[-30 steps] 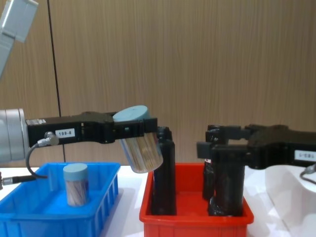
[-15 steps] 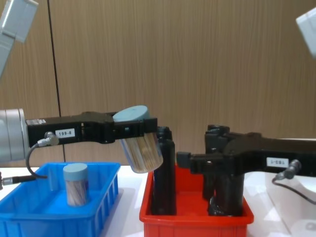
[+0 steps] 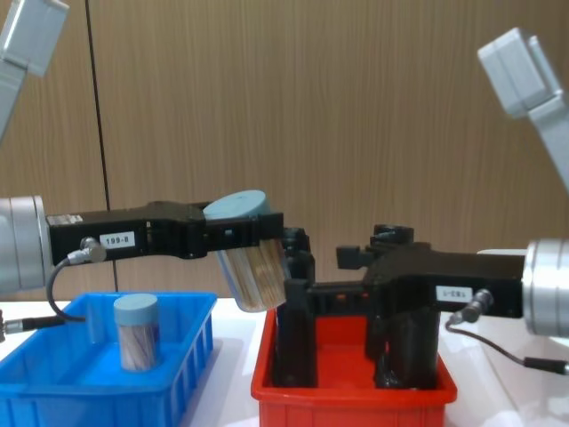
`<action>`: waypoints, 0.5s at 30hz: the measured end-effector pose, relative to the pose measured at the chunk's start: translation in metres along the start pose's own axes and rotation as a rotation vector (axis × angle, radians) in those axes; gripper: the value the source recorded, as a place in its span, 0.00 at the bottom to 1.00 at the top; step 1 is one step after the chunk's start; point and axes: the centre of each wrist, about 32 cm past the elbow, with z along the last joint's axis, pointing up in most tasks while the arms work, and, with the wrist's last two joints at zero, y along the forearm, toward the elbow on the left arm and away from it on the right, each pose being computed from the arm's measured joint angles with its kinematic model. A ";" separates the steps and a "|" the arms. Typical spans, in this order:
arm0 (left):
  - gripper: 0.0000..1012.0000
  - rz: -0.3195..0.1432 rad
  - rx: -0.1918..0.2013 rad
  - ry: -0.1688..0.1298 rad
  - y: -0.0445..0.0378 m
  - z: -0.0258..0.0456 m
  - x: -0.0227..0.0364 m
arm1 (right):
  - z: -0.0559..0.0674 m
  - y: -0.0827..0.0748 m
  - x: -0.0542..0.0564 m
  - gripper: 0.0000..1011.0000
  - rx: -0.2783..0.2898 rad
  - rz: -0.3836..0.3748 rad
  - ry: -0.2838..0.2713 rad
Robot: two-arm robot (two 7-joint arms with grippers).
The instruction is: Pick the cotton swabs from the blue box and place them into the white box.
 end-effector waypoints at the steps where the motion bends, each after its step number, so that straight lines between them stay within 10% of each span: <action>1: 0.66 0.000 0.000 0.000 0.0000 0.0000 0.0000 | 0.000 0.001 0.000 0.99 0.000 0.002 -0.001; 15: 0.66 0.000 0.000 0.000 0.0000 0.0000 0.0000 | 0.000 0.026 0.000 0.99 -0.006 0.029 -0.019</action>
